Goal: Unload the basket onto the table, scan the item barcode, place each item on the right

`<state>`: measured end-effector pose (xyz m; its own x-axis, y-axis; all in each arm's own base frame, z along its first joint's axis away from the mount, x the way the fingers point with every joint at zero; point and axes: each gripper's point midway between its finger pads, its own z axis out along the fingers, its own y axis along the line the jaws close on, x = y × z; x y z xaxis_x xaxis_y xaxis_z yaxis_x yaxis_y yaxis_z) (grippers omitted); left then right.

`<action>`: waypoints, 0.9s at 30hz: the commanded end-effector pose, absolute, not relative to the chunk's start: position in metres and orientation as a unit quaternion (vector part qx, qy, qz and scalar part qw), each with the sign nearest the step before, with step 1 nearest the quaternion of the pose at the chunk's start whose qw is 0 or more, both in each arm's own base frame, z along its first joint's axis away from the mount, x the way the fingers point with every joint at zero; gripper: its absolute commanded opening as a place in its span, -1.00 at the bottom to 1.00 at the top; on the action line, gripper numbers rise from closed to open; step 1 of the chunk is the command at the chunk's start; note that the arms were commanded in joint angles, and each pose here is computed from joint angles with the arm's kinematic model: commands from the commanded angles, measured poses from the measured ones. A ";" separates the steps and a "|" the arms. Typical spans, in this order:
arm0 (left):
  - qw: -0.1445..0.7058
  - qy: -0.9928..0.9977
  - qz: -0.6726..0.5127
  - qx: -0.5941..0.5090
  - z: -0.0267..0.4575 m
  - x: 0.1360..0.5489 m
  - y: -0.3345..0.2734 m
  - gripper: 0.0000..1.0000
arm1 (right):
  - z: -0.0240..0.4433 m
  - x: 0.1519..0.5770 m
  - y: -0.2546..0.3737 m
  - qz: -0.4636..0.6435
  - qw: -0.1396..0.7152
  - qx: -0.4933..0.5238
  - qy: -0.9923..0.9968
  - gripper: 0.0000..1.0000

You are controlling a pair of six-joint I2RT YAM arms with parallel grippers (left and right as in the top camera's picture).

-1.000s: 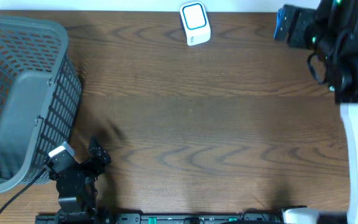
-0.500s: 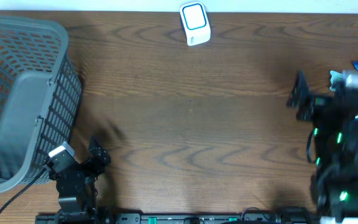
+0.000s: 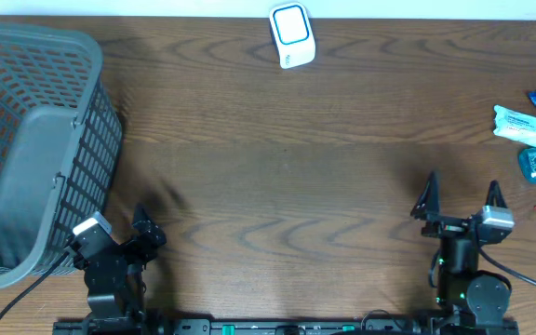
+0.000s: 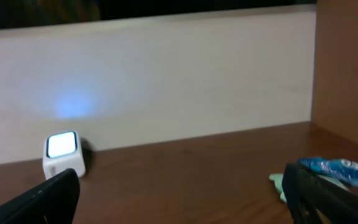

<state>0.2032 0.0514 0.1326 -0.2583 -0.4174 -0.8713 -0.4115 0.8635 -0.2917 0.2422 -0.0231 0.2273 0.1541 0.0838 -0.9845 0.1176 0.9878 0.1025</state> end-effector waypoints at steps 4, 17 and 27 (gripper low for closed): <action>0.552 0.793 0.006 -0.259 0.134 0.203 0.054 0.96 | 0.189 0.244 -0.029 -0.030 0.726 0.084 0.682 0.99; 0.552 0.793 0.006 -0.259 0.134 0.203 0.054 0.96 | 0.160 0.244 -0.029 -0.035 0.685 0.083 0.723 0.98; 0.552 0.793 0.006 -0.259 0.134 0.203 0.054 0.96 | 0.160 0.244 -0.029 -0.035 0.685 0.083 0.723 0.99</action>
